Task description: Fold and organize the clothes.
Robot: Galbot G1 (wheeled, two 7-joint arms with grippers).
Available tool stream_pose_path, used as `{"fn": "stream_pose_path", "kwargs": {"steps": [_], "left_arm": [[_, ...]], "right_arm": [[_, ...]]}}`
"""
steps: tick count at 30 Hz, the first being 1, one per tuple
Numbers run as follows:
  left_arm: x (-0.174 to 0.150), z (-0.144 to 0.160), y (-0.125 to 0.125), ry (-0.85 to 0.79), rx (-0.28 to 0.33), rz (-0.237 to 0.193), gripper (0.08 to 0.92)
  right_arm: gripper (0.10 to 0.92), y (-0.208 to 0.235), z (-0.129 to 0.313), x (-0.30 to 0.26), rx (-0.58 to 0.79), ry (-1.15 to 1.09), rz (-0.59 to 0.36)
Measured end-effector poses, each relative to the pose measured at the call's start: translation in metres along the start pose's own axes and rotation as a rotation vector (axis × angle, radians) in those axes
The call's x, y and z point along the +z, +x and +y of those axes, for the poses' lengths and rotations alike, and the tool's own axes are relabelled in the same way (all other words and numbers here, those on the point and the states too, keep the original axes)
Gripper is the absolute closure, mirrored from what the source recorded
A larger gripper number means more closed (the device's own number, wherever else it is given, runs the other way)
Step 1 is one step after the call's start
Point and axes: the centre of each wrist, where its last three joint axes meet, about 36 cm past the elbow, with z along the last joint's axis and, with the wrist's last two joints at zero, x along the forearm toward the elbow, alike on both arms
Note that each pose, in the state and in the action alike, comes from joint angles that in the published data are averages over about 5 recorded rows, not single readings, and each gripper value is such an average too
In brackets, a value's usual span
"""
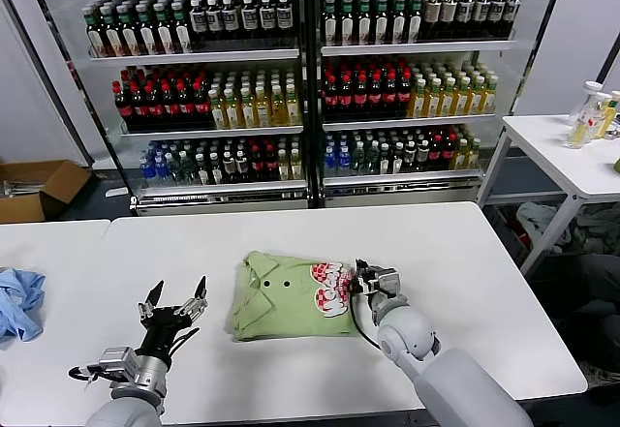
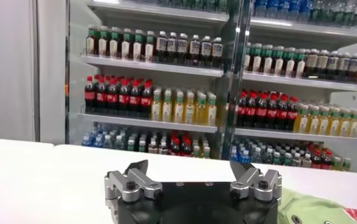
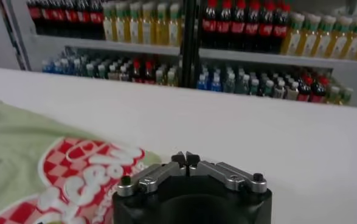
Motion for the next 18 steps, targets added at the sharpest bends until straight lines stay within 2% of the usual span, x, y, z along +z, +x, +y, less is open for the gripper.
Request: {"fn": "stream_pose_path", "kwargs": {"steps": [3,9,18], "left_arm": [[-0.002,0.000,0.000,-0.006,0.003,-0.005,0.177],[-0.004,-0.002,0.004,-0.011,0.013,-0.011,0.177],[-0.006,-0.008,0.011,-0.011,0.033,-0.011,0.177]], "right_arm": [[0.868,0.009,-0.006,-0.002,-0.002,0.013,-0.072],[0.696,0.038,-0.022,0.006,0.010,0.044,-0.213],[0.436,0.091,-0.045,0.023,0.044,0.049,-0.321]]}}
